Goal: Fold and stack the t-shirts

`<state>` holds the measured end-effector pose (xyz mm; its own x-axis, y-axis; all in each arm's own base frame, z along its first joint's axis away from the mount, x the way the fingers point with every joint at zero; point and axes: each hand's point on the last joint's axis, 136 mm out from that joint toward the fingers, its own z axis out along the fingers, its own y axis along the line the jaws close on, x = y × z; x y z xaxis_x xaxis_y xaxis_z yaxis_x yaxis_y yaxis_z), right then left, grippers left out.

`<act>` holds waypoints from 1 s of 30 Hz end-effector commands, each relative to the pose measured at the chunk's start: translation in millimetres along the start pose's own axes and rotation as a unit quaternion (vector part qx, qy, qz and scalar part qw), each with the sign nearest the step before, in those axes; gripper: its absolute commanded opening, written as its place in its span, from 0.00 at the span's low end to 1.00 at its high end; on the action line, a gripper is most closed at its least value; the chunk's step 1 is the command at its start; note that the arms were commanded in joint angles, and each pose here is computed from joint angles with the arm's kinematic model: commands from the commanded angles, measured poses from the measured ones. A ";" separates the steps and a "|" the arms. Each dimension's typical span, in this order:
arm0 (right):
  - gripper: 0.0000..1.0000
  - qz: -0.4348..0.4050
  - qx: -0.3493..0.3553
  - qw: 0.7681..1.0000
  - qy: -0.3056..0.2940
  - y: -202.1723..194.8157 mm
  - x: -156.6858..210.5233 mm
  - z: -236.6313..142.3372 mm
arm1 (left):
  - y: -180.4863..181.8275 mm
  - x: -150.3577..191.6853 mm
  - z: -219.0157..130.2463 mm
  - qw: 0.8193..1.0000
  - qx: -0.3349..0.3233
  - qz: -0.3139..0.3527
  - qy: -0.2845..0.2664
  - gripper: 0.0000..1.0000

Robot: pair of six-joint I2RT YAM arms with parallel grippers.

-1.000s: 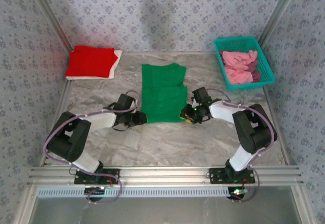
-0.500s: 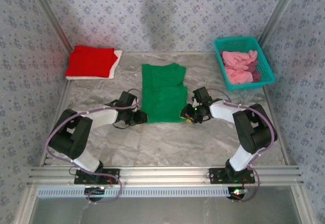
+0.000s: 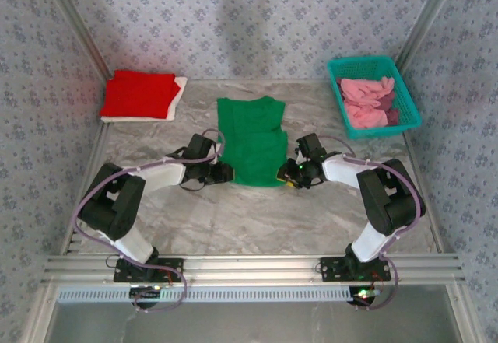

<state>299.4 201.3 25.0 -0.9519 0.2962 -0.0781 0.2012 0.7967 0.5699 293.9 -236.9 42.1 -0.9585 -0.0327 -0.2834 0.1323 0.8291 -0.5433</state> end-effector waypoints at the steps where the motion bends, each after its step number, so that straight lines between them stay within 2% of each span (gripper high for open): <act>1: 0.34 0.016 0.008 1.000 -0.003 -9.3 1.1 0.4 | -4.8 -1.0 1.7 1.000 0.005 0.015 0.003 0.29; 4: 0.37 0.017 0.006 1.000 -0.003 -10.3 0.7 0.2 | -1.6 -0.4 1.9 1.000 -0.001 0.015 0.000 0.17; 9: 0.38 0.017 0.000 1.000 -0.002 -9.0 -0.3 0.5 | 2.8 1.6 2.2 1.000 -0.010 0.013 -0.001 0.08; 15: 0.29 0.020 0.001 1.000 0.002 -11.4 0.6 5.2 | 9.9 7.3 -1.2 1.000 -0.023 0.012 -0.001 0.01; 19: 0.14 0.019 -0.005 1.000 0.001 -7.0 -0.8 5.2 | 15.0 12.5 -3.5 0.999 -0.031 0.008 0.001 0.00; 24: 0.00 -0.002 -0.005 1.000 -0.013 0.5 -2.5 -7.9 | 20.8 18.7 -9.9 0.999 -0.039 0.003 -0.006 0.00; 30: 0.00 -0.024 -0.010 0.999 -0.019 2.1 5.6 -19.7 | 24.0 23.1 -20.2 0.999 -0.043 -0.002 -0.015 0.00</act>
<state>300.4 200.0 42.1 -0.9456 0.3024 -0.1199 0.1717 0.7770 0.6056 275.4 -214.9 37.1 -0.9504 -0.0383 -0.3085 0.1258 0.8601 -0.4944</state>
